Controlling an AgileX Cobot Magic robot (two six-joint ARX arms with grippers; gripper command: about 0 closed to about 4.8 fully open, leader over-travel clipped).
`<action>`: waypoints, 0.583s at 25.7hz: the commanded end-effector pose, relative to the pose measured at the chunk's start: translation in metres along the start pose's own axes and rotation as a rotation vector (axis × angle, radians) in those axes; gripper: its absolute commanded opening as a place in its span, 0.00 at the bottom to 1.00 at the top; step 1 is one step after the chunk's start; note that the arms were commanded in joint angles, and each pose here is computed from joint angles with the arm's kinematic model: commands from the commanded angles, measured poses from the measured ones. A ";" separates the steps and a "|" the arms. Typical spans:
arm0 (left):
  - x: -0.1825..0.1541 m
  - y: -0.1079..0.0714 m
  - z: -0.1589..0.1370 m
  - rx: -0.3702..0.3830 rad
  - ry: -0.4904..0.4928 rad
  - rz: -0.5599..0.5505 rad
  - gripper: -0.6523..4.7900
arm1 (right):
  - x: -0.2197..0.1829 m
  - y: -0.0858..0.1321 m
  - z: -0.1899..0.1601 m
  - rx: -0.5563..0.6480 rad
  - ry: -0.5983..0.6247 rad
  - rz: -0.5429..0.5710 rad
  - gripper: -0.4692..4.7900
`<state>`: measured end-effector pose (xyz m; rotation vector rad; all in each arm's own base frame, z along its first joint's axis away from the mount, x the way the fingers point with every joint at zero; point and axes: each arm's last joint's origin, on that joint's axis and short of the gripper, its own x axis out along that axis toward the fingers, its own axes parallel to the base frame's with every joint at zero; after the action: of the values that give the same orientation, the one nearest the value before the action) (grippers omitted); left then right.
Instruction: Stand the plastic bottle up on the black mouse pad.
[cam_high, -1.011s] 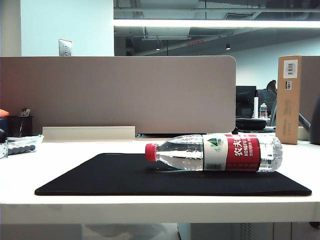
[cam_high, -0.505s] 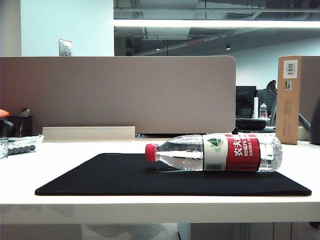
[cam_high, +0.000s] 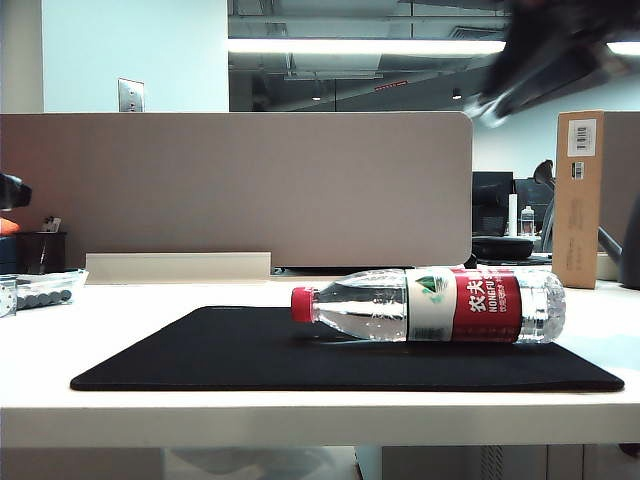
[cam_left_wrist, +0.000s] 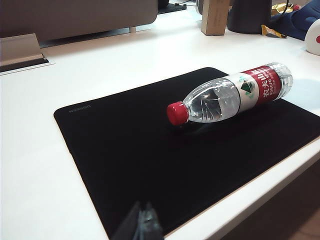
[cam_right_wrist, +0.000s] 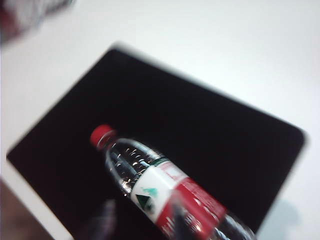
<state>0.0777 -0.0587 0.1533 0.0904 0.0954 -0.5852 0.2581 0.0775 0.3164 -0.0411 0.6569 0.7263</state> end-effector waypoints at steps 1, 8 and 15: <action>0.000 0.000 0.002 -0.004 -0.011 -0.003 0.11 | 0.029 0.005 0.016 -0.157 0.125 0.074 0.70; 0.000 0.000 0.002 -0.004 -0.011 -0.002 0.11 | 0.113 0.031 0.032 -0.523 0.385 0.121 1.00; 0.000 0.000 0.002 -0.004 -0.012 -0.003 0.11 | 0.151 0.053 0.021 -0.780 0.469 0.188 1.00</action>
<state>0.0777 -0.0587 0.1532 0.0907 0.0961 -0.5856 0.3202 0.2107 0.2572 -0.8424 0.8093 1.1439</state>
